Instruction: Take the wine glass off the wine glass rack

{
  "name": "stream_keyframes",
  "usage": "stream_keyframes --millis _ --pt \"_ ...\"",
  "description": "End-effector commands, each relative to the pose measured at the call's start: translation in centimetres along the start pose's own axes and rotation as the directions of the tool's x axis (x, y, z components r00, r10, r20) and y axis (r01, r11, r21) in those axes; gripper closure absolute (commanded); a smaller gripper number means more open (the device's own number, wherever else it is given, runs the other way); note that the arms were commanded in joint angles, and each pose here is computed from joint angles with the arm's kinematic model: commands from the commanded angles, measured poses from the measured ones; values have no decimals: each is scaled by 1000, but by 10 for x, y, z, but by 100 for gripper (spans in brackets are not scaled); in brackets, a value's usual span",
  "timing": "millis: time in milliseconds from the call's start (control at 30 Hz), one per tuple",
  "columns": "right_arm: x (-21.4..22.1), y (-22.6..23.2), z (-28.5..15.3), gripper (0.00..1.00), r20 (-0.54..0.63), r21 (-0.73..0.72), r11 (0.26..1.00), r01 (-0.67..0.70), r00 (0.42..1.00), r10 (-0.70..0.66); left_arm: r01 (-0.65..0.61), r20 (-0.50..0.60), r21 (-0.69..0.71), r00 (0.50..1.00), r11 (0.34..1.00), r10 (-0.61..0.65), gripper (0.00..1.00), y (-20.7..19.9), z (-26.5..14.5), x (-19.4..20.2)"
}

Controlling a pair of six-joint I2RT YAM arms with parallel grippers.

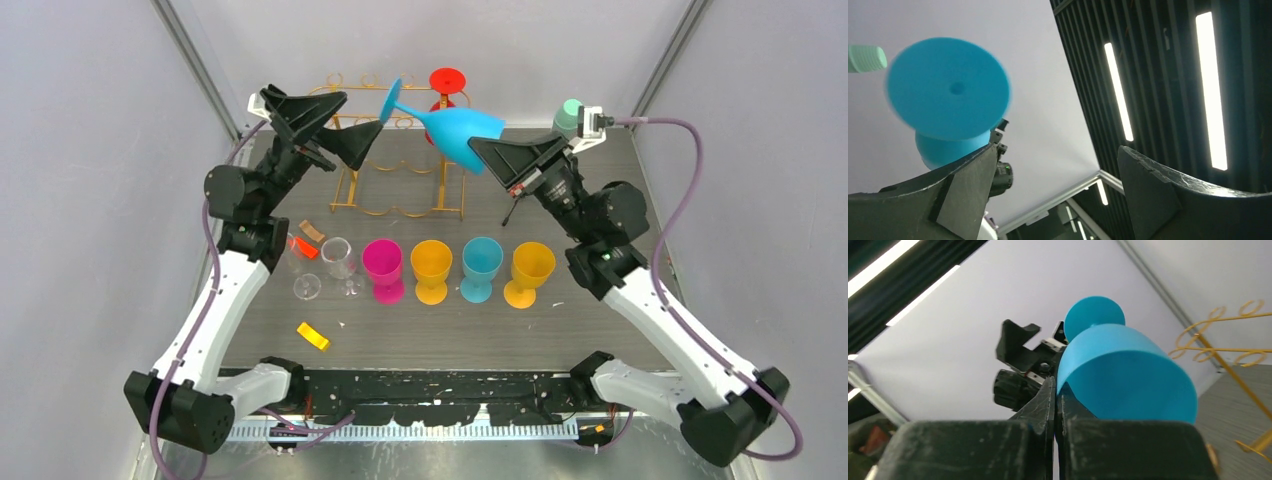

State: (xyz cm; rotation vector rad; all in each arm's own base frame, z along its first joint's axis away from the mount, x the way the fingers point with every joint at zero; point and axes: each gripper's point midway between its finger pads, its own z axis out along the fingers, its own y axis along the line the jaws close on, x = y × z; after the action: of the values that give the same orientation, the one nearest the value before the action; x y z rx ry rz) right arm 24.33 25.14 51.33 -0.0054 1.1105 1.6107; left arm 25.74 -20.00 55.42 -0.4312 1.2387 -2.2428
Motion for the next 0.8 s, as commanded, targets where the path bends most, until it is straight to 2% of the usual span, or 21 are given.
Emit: stream_keyframes --millis 0,67,167,200,300,367,500,633,767 --pt "-5 -16 -26 100 -86 214 957 198 979 -184 -212 -60 16 975 977 213 5 -14 -14 28" --pt "-1 -27 -46 100 -173 299 913 278 957 -235 -271 -52 3 961 963 271 2 -13 -21 31" --pt "-2 -52 -87 100 -325 463 779 423 899 -294 -394 -57 -35 918 919 391 0 -13 -27 36" --pt "-11 -58 -96 100 -330 516 728 453 889 -319 -433 -65 -57 901 900 429 0 -12 -30 38" --pt "-22 -76 -134 100 -443 625 557 547 836 -323 -567 -91 -101 823 817 560 0 -15 -36 43" --pt "-27 -89 -154 100 -502 673 449 587 809 -306 -664 -111 -131 747 736 655 0 -15 -43 43" --pt "-36 -112 -185 100 -577 727 260 636 770 -271 -756 -135 -227 648 614 749 0 -5 -57 33" --pt "-45 -131 -209 100 -624 747 91 658 742 -244 -788 -182 -307 599 534 779 0 11 -69 25" --pt "-38 -153 -230 100 -654 752 -23 659 741 -149 -784 -208 -340 601 519 772 0 26 -73 19"
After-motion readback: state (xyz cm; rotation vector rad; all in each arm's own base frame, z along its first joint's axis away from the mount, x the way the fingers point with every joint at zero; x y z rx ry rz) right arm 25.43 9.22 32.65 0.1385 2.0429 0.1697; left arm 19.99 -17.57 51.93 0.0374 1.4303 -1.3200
